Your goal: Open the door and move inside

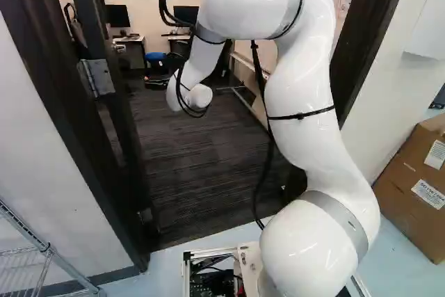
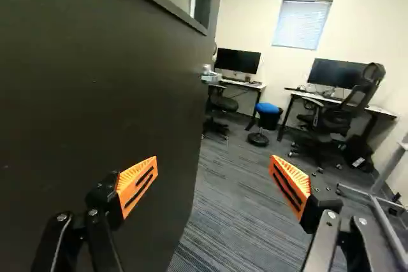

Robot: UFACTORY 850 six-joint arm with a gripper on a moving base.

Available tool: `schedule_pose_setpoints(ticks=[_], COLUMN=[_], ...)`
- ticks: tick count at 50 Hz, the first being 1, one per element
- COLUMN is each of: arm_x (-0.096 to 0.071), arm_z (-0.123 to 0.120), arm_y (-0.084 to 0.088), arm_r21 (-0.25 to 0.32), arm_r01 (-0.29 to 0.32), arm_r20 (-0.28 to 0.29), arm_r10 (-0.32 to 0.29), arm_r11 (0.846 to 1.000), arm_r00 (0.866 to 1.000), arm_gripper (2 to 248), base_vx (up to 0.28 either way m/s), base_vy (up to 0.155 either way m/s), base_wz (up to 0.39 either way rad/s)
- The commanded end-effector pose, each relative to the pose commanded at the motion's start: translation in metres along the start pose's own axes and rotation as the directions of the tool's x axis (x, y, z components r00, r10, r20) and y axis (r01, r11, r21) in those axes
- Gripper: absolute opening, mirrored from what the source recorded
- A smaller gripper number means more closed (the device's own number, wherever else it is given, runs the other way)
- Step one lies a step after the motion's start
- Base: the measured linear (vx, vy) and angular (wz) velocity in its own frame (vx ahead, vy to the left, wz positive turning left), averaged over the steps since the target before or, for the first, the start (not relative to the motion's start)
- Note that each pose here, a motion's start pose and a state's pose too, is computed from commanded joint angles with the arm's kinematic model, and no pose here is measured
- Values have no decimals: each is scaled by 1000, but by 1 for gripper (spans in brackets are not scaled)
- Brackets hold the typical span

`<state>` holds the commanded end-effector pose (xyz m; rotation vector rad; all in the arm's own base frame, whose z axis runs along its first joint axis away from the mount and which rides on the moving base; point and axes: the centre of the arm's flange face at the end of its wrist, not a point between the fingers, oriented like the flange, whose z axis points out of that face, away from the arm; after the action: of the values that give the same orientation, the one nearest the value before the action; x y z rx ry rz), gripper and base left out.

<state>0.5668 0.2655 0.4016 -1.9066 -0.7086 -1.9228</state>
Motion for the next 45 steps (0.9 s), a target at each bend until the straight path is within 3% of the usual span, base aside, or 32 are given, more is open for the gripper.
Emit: schedule_pose_setpoints(ticks=[21, 31, 45], arm_x=[-3, -2, -1], arm_z=[-29, -49, -53], arm_y=[30, 36, 37], arm_r21=[-110, -131, -136], arm_r01=[-41, -44, -45], arm_r20=[47, 60, 63], arm_r10=[46, 52, 54], arm_r11=[993, 990, 990], arm_r00=[998, 997, 997], arm_gripper=[247, 247, 247], base_vx=[0, 0, 0], base_vy=[0, 0, 0], base_wz=[0, 0, 0])
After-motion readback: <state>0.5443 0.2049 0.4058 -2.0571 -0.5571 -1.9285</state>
